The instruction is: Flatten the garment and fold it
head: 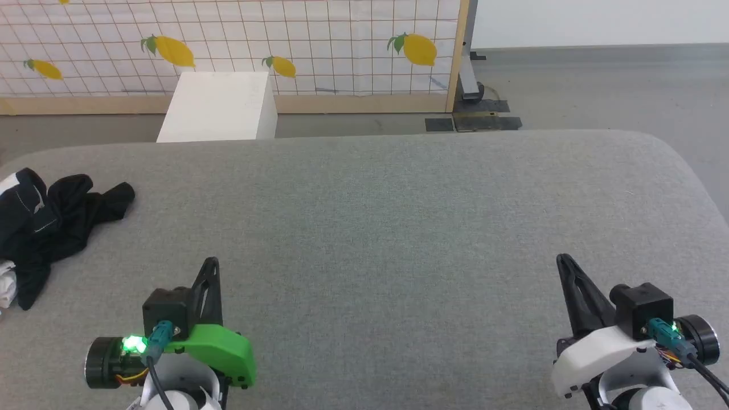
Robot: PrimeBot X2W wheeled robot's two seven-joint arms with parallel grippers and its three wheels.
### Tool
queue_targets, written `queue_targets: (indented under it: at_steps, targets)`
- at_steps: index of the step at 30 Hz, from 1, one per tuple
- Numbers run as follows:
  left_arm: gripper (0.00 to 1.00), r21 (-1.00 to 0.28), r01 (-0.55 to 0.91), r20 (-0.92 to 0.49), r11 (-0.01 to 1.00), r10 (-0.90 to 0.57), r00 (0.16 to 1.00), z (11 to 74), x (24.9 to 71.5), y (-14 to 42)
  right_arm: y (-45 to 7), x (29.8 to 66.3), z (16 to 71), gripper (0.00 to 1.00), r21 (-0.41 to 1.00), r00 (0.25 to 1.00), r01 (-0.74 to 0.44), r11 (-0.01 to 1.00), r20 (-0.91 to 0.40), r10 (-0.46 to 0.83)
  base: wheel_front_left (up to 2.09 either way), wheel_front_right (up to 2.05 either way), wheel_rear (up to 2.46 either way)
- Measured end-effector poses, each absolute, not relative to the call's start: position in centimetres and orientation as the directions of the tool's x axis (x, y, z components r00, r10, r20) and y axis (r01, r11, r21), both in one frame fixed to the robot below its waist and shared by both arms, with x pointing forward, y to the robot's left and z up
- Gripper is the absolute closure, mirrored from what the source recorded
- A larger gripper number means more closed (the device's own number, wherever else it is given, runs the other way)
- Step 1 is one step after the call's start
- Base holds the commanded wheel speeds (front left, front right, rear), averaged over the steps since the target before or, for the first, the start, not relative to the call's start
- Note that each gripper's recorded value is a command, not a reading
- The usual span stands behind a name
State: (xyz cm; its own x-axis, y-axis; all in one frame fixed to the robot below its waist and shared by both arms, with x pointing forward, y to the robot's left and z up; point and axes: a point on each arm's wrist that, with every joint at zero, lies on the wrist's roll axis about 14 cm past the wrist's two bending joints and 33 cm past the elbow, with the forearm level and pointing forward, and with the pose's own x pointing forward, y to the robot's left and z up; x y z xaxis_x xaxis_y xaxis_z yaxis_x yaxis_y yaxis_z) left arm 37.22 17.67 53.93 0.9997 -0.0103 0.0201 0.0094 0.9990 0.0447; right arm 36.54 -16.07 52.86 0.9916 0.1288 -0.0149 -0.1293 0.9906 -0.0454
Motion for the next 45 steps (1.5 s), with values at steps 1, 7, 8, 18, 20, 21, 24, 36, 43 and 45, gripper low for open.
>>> queue_targets:
  at_steps: [1, 7, 8, 18, 20, 21, 24, 36, 43, 45]
  targets:
    - [1.0, 0.045, 0.009, 0.02, 0.999, -0.01, 1.0, 53.9, 37.2, 17.7, -16.1, 36.5, 52.9, 1.0, -0.045, 0.992, -0.129, 0.991, -0.015, 0.129, 0.0, 0.0, 0.0]
    - [1.0, 0.045, 0.01, 0.02, 0.999, -0.011, 1.0, 53.9, 37.2, 17.7, -16.1, 36.5, 52.9, 1.0, -0.045, 0.992, -0.129, 0.991, -0.015, 0.129, 0.0, 0.0, 0.0]
    - [1.0, 0.045, 0.009, 0.02, 0.999, -0.01, 1.0, 53.9, 37.2, 17.7, -16.1, 36.5, 52.9, 1.0, -0.045, 0.992, -0.129, 0.991, -0.015, 0.129, 0.0, 0.0, 0.0]
    - [1.0, 0.045, 0.009, 0.02, 0.999, -0.01, 1.0, 53.9, 37.2, 17.7, -16.1, 36.5, 52.9, 1.0, -0.045, 0.992, -0.129, 0.991, -0.015, 0.129, 0.0, 0.0, 0.0]
    - [1.0, 0.045, 0.009, 0.02, 0.999, -0.01, 1.0, 53.9, 37.2, 17.7, -16.1, 36.5, 52.9, 1.0, -0.045, 0.992, -0.129, 0.991, -0.015, 0.129, 0.0, 0.0, 0.0]
    - [1.0, 0.045, 0.009, 0.02, 0.999, -0.01, 1.0, 53.9, 37.2, 17.7, -16.1, 36.5, 52.9, 1.0, -0.045, 0.992, -0.129, 0.991, -0.015, 0.129, 0.0, 0.0, 0.0]
    - [0.0, 0.044, 0.011, 0.02, 0.999, -0.012, 1.0, 53.9, 37.2, 17.6, -16.1, 36.5, 52.8, 0.0, -0.045, 0.992, -0.129, 0.991, -0.016, 0.128, 0.0, 0.0, 0.0]
    - [0.0, 0.036, 0.0, 0.014, 0.999, -0.001, 1.0, 53.4, 37.0, 17.8, -15.9, 36.7, 52.8, 0.0, -0.041, 0.991, -0.136, 0.99, -0.012, 0.136, 0.0, 0.0, 0.0]
    - [0.0, 0.028, -0.038, 0.019, 0.999, 0.037, 0.999, 53.3, 36.5, 18.9, -15.0, 37.2, 52.7, 0.0, -0.039, 0.987, -0.162, 0.986, -0.008, 0.162, 0.0, 0.0, 0.0]
    - [0.0, 0.028, -0.054, 0.02, 0.998, 0.053, 0.998, 53.3, 36.3, 19.3, -14.6, 37.4, 52.7, 0.0, -0.039, 0.985, -0.172, 0.984, -0.006, 0.172, 0.0, 0.0, 0.0]
